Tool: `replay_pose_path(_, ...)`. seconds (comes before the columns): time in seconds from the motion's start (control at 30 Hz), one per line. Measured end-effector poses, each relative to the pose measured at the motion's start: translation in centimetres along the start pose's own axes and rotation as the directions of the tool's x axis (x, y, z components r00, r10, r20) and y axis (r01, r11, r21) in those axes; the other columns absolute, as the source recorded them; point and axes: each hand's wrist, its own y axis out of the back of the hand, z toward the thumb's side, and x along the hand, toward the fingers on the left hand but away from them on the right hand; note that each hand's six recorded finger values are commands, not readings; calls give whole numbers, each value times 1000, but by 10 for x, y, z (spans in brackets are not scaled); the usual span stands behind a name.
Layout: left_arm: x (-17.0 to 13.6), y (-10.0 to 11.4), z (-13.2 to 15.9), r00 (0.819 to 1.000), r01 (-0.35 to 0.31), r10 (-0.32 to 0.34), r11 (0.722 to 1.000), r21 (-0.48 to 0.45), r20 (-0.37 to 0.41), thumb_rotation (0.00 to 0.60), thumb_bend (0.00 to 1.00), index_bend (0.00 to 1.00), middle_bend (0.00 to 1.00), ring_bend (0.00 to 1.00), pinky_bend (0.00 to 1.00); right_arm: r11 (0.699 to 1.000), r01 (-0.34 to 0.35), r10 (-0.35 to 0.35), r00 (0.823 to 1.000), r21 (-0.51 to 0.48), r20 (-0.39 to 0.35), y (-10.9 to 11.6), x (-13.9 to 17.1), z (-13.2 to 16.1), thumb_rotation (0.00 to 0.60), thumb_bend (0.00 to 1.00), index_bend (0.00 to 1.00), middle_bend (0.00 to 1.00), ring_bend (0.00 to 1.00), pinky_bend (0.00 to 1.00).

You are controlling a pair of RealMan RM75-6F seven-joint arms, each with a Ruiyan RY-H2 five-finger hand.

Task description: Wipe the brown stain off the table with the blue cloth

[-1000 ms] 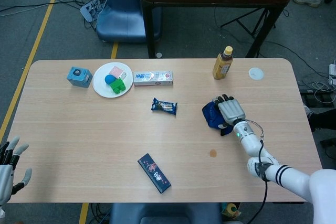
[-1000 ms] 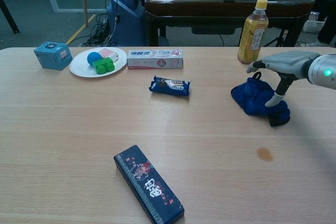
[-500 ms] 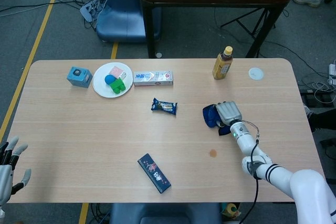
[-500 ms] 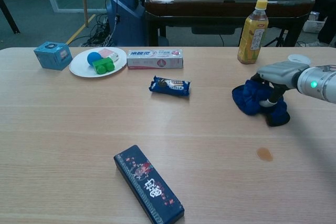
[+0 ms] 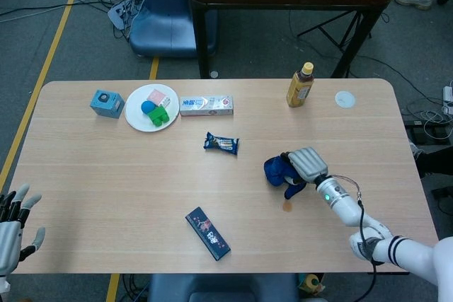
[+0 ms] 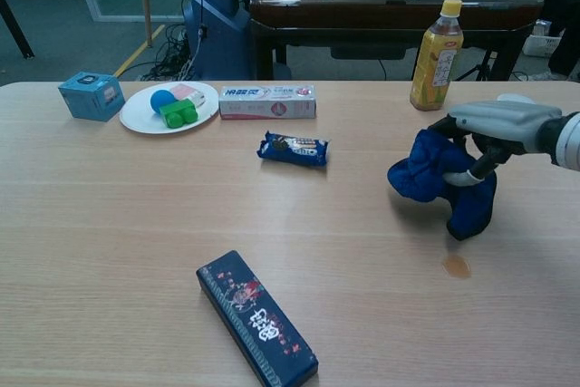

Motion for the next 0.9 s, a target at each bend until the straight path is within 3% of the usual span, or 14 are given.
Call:
replay_pose_path(0.13,0,0,1,1000,0,0,1000,3,1,600,335,189,0,49,0,999,-29,31,997,24,-65,-16,22,9,600,635,681,533,520,710)
replay_pose_path(0.37,-1,1,2,1000,-2,2,1000,3,7,600,335,189,0,49,0,994,-82,90,989,68,-116,-44,37,18,600,635,684,538,520,710)
replay_pose_path(0.67,-2,-1,1,1000,5,-5,1000,1,10,600,335,190,0,49,0,988,-115,135,965,99,-223,-66,62,34,600,627,695,558,550,732)
replay_pose_path(0.9,-3,1,-1,1000,-5,5,1000,-5,9,600,335,192,0,49,0,983,-100,131,971,156,-200,-68,53,26,600,626,696,558,551,732)
